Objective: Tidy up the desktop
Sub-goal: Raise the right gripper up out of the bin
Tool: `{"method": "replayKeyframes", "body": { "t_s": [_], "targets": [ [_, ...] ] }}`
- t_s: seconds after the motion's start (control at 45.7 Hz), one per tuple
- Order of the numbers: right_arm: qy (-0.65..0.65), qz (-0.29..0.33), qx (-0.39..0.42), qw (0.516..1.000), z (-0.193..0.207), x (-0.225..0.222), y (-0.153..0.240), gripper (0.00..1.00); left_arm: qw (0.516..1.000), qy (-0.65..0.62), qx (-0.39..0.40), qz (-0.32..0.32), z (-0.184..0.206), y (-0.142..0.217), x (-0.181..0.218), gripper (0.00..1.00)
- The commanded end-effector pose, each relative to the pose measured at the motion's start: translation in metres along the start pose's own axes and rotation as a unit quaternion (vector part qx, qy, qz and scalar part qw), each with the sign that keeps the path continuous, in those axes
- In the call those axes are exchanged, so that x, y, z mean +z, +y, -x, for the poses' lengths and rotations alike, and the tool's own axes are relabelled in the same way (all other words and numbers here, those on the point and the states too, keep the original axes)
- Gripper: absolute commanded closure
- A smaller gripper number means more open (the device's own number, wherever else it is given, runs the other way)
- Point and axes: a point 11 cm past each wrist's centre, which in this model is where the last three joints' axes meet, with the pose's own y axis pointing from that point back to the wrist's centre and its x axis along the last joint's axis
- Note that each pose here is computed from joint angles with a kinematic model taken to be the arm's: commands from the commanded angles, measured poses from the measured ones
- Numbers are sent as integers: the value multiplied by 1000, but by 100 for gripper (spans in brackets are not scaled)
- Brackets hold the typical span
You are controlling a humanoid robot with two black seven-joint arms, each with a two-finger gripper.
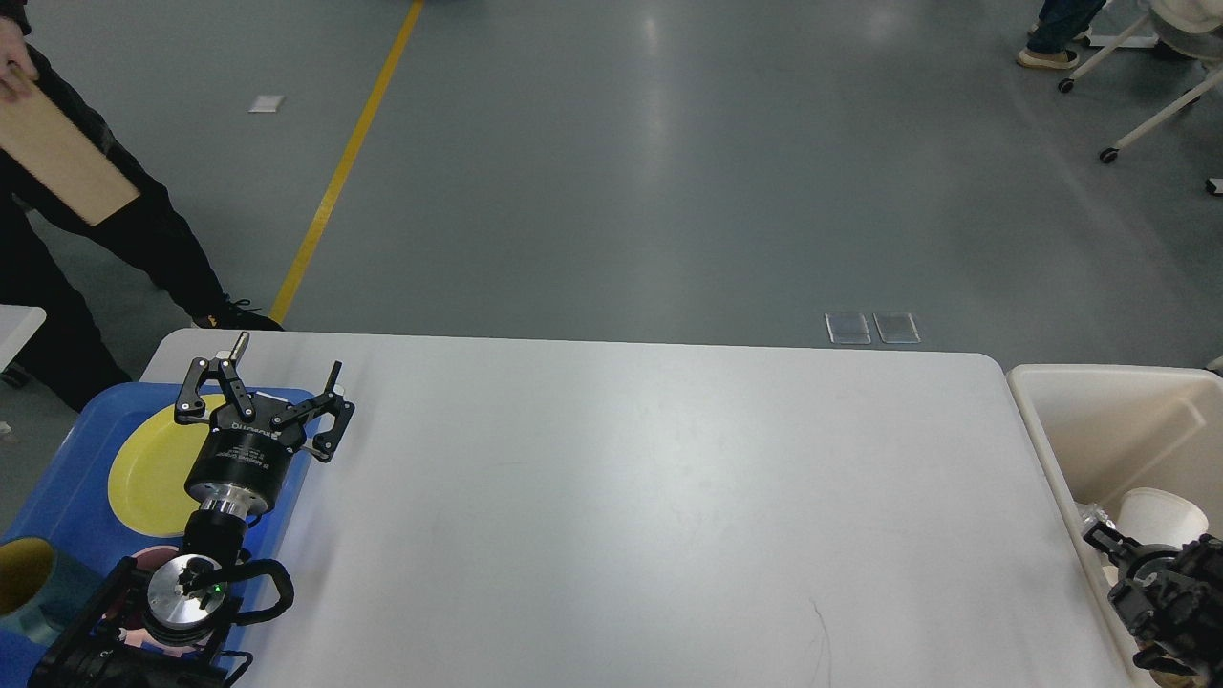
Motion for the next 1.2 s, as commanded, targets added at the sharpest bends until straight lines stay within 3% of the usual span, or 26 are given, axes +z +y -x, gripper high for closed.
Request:
{"method": "replayKeyframes", "body": {
  "t_s": [0.0,0.197,0.438,0.613,0.744,0.919,1.05,1.181],
  "targets": [
    [-1,0,5,1000,-1,0,0,0,1000,0,0,0,0,0,0,3],
    [-4,2,10,1000,-11,2,0,0,1000,0,0,0,0,0,0,3],
    [-35,-6,20,999,-71,-7,6,0,1000,0,0,0,0,0,0,3],
    [-71,-39,20,997,-115,-36,21,0,1000,0,0,0,0,0,0,3],
    [-201,-100,16,974,-139,-77,34,0,1000,0,0,0,0,0,0,3],
    [-440,-191,-33,877,-152,-130,52,0,1000,0,0,0,0,0,0,3],
    [-589,-238,-96,767,-147,-165,64,0,1000,0,0,0,0,0,0,3],
    [-707,-280,-183,623,-123,-196,80,0,1000,1,0,0,0,0,-1,3]
  ]
}}
